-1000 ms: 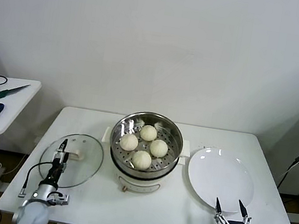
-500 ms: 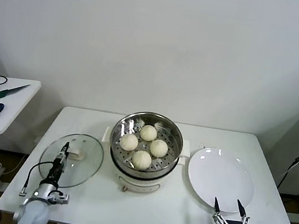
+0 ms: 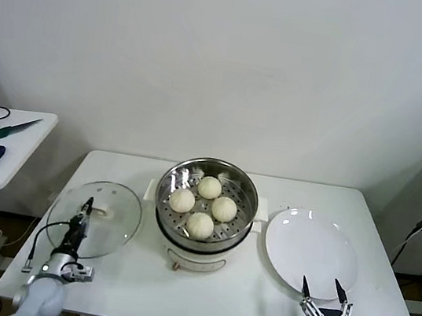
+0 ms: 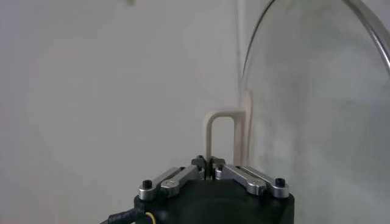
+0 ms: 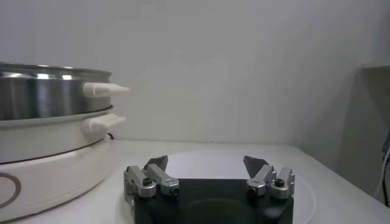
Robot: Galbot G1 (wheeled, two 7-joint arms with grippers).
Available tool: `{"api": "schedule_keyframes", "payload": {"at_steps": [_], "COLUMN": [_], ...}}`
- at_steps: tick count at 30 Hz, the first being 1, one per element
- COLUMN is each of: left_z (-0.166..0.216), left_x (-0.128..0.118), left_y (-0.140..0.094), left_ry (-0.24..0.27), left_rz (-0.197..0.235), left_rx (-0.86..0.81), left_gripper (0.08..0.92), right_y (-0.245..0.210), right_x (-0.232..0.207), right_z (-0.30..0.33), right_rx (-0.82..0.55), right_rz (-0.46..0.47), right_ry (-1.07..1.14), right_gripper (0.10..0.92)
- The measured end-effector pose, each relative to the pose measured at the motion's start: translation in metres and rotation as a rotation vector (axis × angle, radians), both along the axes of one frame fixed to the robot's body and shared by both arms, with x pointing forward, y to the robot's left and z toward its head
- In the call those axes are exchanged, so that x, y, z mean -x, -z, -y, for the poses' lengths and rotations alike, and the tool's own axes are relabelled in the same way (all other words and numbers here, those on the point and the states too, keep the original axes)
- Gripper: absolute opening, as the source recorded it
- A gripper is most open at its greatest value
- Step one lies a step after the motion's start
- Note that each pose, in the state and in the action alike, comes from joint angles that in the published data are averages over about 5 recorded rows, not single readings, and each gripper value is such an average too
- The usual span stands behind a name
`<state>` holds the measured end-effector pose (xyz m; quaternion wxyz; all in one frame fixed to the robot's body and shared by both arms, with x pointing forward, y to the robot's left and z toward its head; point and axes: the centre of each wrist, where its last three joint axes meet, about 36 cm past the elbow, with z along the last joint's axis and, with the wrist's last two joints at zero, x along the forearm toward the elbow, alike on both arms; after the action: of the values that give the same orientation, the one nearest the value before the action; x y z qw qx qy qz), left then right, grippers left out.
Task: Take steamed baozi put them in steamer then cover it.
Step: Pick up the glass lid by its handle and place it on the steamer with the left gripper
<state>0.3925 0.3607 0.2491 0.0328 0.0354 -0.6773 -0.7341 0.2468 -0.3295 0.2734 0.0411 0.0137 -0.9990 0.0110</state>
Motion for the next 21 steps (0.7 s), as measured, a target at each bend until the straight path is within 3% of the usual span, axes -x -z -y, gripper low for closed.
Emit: {"api": "schedule_keyframes", "payload": {"at_steps": [4,11,16,21], "left_z": [-0.002,0.001,0.024,0.070], "left_x": [-0.005,-0.017,-0.021,-0.018], "left_y": [-0.036,-0.120,-0.174,-0.208], "left_ry": [-0.039,-0.096,-0.101,-0.078], "left_rz": [0.024,0.068,0.093,0.086], "left_rx": [0.032,0.060,0.081,0.125], "left_gripper": [0.137,0.137,0.137,0.137], "right_y": [-0.001,0.000,0.002,0.001], "right_x": [0.000,0.002,0.001,-0.002], "right_z": [-0.001,-0.003,-0.004,-0.004], "right_rx": [0.003,0.011,0.011,0.013], "right_rz": [0.001,-0.004,-0.004,0.002], "right_ry": [-0.003,-0.005,-0.004,-0.003], "right_gripper": [0.823,0.823,0.823,0.823]}}
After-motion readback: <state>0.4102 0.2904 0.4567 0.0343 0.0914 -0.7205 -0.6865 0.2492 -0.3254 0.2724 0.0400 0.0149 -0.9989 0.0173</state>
